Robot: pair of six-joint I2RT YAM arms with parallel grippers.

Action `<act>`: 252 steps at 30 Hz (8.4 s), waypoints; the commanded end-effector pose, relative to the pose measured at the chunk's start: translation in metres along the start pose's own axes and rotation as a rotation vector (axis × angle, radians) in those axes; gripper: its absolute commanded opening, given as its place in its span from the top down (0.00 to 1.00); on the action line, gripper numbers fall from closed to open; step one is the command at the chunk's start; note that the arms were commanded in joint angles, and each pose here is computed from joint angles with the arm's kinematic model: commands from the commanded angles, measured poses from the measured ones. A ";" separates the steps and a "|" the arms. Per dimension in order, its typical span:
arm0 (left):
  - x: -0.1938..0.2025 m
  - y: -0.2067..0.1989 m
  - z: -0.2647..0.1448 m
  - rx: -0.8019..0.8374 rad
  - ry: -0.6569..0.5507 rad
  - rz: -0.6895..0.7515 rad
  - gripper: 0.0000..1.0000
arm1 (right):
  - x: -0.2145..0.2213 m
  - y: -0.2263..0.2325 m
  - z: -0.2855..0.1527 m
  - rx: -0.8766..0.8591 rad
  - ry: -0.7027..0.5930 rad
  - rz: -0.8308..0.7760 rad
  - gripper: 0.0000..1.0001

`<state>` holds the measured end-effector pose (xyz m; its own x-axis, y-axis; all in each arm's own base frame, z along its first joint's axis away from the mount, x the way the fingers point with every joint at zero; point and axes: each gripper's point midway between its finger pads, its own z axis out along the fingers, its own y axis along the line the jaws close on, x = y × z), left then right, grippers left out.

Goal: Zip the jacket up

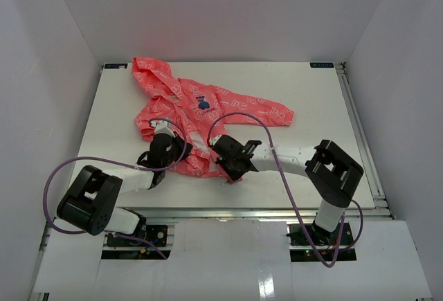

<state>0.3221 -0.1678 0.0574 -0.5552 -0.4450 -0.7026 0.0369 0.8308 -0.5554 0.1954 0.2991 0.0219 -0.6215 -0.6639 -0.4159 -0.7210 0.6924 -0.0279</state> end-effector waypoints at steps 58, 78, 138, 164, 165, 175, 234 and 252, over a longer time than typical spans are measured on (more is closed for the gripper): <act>-0.036 -0.129 -0.140 0.875 -0.333 0.251 1.00 | -0.118 0.015 -0.184 -0.572 -1.355 -0.259 0.92; -0.035 -0.154 -0.168 1.078 -0.416 0.408 1.00 | -0.120 0.023 -0.188 -0.817 -1.284 -0.205 0.92; -0.029 -0.161 -0.236 1.279 -0.542 0.443 1.00 | -0.108 0.033 -0.224 -0.999 -1.345 -0.278 0.92; -0.039 -0.164 -0.237 1.275 -0.556 0.389 1.00 | -0.102 0.035 -0.245 -1.015 -1.393 -0.325 0.92; -0.039 -0.164 -0.237 1.274 -0.552 0.386 1.00 | -0.102 0.036 -0.245 -1.015 -1.395 -0.326 0.92; -0.037 -0.164 -0.235 1.275 -0.528 0.370 1.00 | -0.103 0.034 -0.254 -1.001 -1.432 -0.337 0.92; -0.049 -0.171 -0.231 1.278 -0.478 0.240 1.00 | -0.120 0.031 -0.276 -1.002 -1.539 -0.343 0.92; -0.046 -0.175 -0.232 1.306 -0.460 0.271 1.00 | -0.119 0.039 -0.285 -1.044 -1.535 -0.353 0.92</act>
<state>0.1923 -0.2292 0.2029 -0.4506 -0.4611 -0.7644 0.7726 0.2276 -0.5927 0.1851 0.3467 0.2182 -0.5221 0.1124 -0.8455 -0.8522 -0.1095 0.5117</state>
